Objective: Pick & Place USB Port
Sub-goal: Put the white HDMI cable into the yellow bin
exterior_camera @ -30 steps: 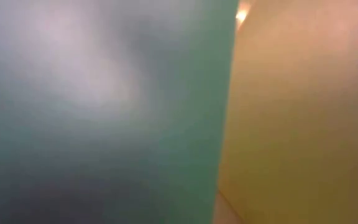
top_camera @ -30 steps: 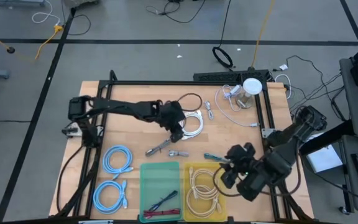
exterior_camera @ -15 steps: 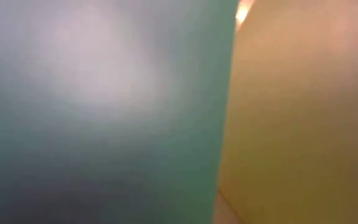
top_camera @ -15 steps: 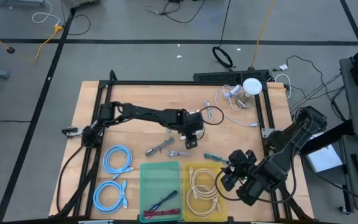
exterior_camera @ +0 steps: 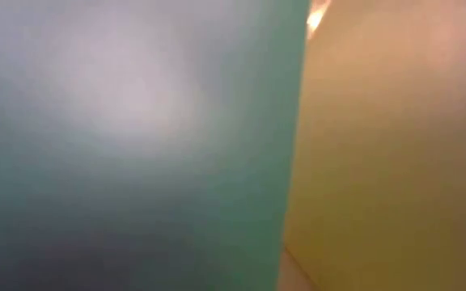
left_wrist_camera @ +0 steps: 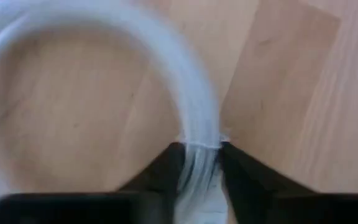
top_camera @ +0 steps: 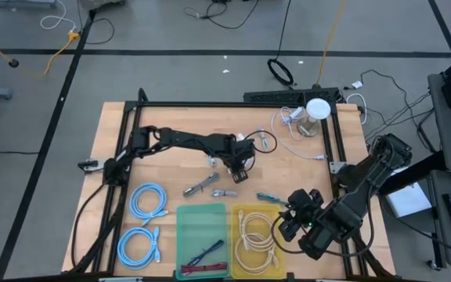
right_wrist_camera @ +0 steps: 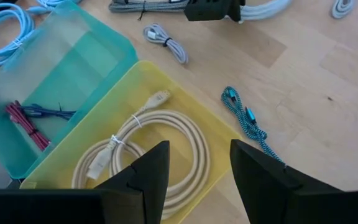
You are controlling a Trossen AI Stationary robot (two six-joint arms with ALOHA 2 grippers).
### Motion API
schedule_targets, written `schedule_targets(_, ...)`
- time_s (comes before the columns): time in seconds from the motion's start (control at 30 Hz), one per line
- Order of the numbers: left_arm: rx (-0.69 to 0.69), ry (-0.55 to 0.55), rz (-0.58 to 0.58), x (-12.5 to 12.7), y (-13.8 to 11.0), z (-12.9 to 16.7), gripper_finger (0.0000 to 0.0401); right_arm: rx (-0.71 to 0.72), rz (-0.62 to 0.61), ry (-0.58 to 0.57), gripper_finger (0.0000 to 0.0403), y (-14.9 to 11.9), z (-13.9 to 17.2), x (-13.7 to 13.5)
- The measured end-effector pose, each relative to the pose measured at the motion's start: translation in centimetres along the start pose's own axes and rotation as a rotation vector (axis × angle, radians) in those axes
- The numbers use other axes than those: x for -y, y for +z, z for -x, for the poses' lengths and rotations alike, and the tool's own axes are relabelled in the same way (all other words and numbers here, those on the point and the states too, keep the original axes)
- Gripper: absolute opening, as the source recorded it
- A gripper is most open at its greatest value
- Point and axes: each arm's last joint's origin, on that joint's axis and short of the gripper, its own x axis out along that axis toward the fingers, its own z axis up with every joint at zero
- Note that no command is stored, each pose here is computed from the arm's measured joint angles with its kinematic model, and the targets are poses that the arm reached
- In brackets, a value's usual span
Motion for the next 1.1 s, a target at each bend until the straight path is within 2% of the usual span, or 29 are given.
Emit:
schedule_targets(0.07, -0.005, -0.020, 0.006, 0.1, 0.0, 0.1, 0.0033, 0.000, 0.002, -0.001, 0.0164, -0.1, 0.0, 0.0)
schedule_targets(0.27, -0.004, -0.057, 0.039, 1.2, -0.4, 2.2, 0.0030, 0.005, 0.002, -0.011, 0.0164, -0.1, 0.1, 0.2)
schedule_targets(0.33, 0.019, -0.092, 0.036, 1.9, -0.5, 4.2, 0.0030, 0.007, -0.003, -0.009, 0.0164, 0.0, 0.2, 0.2)
schedule_targets(0.5, 0.189, -0.161, -0.014, 4.2, -0.4, 11.0, 0.0030, 0.066, -0.037, -0.020, 0.0164, 0.2, 0.2, 0.4)
schedule_targets(0.63, 0.219, -0.336, -0.011, 6.5, -1.4, 14.8, 0.0030, 0.086, -0.066, -0.067, 0.0164, 0.5, 0.3, 1.1)
schedule_targets(0.73, 0.219, -0.446, -0.045, 9.4, -2.8, 16.6, 0.0030, 0.117, -0.108, -0.109, 0.0164, 0.9, 0.7, 2.0)
schedule_targets(0.83, 0.182, -0.534, -0.113, 13.4, -4.6, 16.6, 0.0030, 0.180, -0.129, -0.125, 0.0164, 1.6, 1.1, 2.7)
schedule_targets(0.97, 0.151, -0.649, -0.210, 18.6, -6.9, 15.0, 0.0030, 0.209, -0.124, -0.152, 0.0164, 2.9, 1.5, 3.8)
schedule_targets(1.1, 0.127, -0.652, -0.237, 20.7, -7.7, 12.3, 0.0030, 0.221, -0.126, -0.174, 0.0164, 3.9, 2.1, 4.8)
